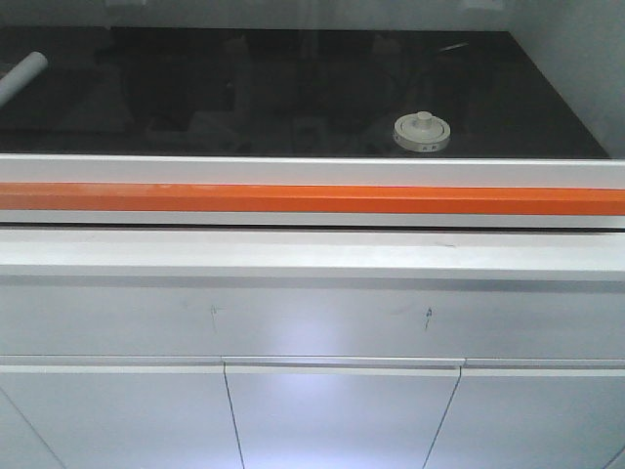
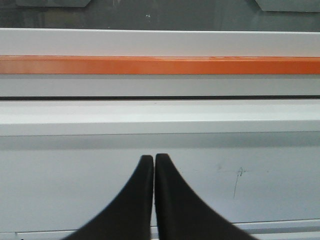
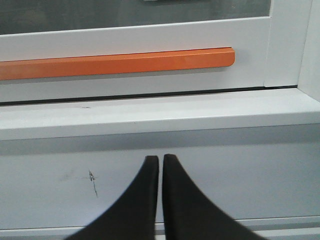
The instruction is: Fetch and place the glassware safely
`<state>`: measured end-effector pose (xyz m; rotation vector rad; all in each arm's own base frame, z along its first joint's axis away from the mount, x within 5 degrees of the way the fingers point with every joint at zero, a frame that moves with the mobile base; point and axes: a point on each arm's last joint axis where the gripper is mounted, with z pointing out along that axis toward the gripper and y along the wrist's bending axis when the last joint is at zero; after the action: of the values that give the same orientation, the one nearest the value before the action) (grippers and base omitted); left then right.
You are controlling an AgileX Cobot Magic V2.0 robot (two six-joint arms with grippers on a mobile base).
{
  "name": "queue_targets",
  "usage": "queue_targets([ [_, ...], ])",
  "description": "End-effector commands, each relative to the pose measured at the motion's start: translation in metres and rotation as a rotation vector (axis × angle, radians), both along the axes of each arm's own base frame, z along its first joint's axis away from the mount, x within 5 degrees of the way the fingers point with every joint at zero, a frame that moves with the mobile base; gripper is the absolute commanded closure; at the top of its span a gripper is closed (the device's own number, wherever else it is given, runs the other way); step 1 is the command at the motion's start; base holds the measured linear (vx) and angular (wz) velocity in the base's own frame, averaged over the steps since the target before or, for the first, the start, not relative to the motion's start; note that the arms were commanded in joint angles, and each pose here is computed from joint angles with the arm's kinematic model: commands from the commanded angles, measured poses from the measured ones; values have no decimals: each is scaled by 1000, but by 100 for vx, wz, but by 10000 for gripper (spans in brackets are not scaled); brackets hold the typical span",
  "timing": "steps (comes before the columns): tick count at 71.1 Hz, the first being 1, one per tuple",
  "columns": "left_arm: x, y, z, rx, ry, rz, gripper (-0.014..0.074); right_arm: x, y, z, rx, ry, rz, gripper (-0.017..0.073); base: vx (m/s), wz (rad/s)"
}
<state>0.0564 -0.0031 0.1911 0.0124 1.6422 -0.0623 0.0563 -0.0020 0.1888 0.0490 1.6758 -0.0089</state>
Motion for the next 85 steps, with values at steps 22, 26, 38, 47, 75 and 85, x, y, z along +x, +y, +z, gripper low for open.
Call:
queue_targets([
  [22, 1, 1, -2, -14, -47, 8, 601, 0, 0, 1, -10, -69, 1, 562, 0, 0],
  [26, 1, 1, -2, -14, -47, 8, 601, 0, 0, 1, -10, -69, 1, 562, 0, 0],
  [38, 1, 1, -2, -14, -47, 8, 601, 0, 0, 1, -10, -69, 1, 562, 0, 0],
  [47, 1, 1, -2, -14, -47, 8, 601, 0, 0, 1, -10, -69, 1, 562, 0, 0],
  [75, 1, 1, -2, -14, -47, 8, 601, 0, 0, 1, -10, -69, 1, 562, 0, 0],
  [85, 1, 1, -2, -14, -47, 8, 601, 0, 0, 1, -10, -71, 1, 562, 0, 0],
])
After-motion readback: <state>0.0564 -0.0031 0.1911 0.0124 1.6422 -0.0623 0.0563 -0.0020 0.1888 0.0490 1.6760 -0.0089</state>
